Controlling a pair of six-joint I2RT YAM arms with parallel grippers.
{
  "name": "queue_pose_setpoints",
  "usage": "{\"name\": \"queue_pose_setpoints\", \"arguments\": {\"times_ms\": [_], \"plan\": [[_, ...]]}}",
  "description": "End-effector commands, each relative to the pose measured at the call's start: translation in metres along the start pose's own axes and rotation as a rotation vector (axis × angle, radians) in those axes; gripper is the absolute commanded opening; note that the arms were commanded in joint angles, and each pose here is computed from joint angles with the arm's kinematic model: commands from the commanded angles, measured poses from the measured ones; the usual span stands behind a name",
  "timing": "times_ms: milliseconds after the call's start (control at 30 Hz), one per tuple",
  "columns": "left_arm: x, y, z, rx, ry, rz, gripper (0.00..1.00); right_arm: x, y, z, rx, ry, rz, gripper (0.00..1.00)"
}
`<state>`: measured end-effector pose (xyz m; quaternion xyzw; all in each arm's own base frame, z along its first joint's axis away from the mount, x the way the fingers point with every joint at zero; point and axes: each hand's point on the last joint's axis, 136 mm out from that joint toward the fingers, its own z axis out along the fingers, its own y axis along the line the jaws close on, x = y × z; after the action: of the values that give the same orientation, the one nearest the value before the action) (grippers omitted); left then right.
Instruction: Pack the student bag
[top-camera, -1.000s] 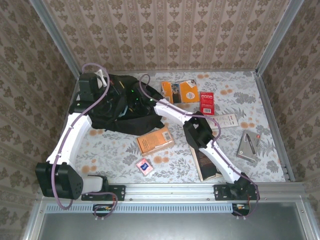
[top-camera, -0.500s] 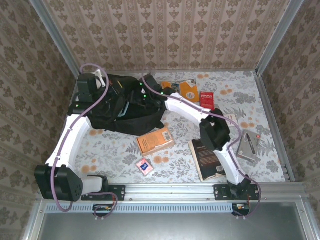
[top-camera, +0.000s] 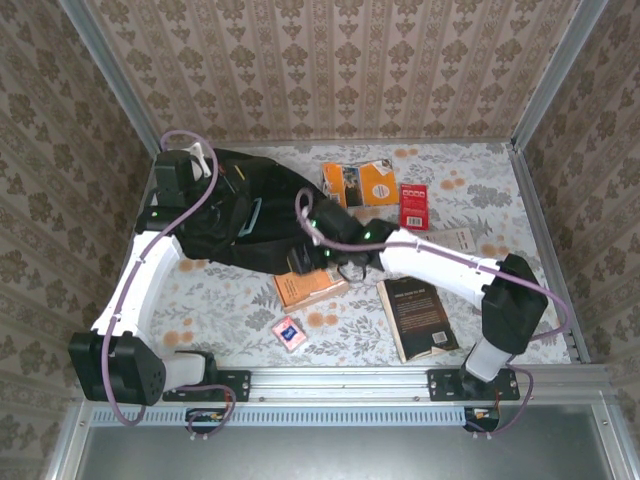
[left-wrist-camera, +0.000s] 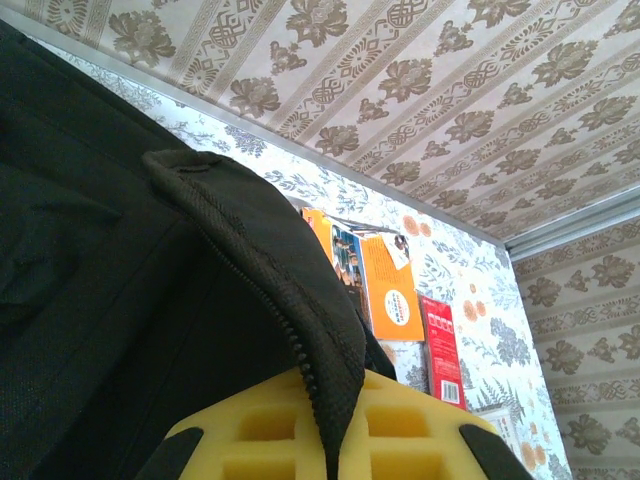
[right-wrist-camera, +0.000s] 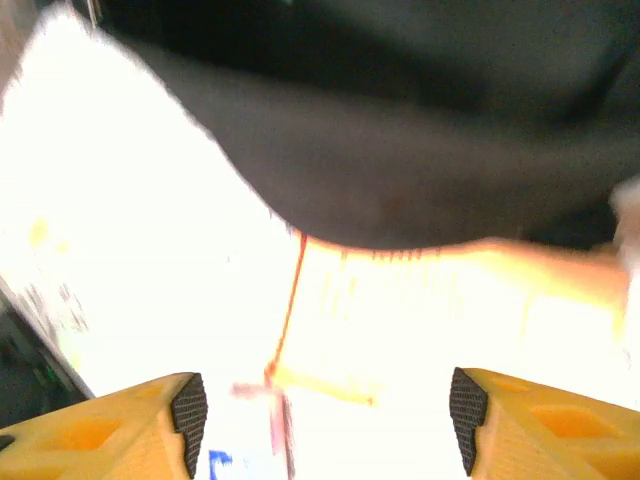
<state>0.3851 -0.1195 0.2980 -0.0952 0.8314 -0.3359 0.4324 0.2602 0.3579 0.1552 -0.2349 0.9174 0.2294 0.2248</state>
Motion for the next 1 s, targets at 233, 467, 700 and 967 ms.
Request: {"name": "queue_pose_setpoints", "arguments": {"times_ms": [233, 467, 700, 967], "plan": [[-0.021, -0.016, -0.009, 0.045, -0.072, 0.080, 0.00, 0.108, 0.032, 0.031, 0.139, 0.233, -0.292, 0.90], [-0.020, -0.015, -0.009, 0.032, -0.067, 0.096, 0.00, 0.134, 0.056, 0.064, 0.132, 0.327, -0.378, 0.92], [-0.021, -0.015, -0.008, 0.033, -0.063, 0.093, 0.00, 0.146, 0.056, 0.087, 0.143, 0.394, -0.403, 0.91], [-0.022, -0.017, -0.010, 0.036, -0.064, 0.095, 0.00, 0.154, 0.051, 0.098, 0.179, 0.423, -0.425, 0.84]]}}
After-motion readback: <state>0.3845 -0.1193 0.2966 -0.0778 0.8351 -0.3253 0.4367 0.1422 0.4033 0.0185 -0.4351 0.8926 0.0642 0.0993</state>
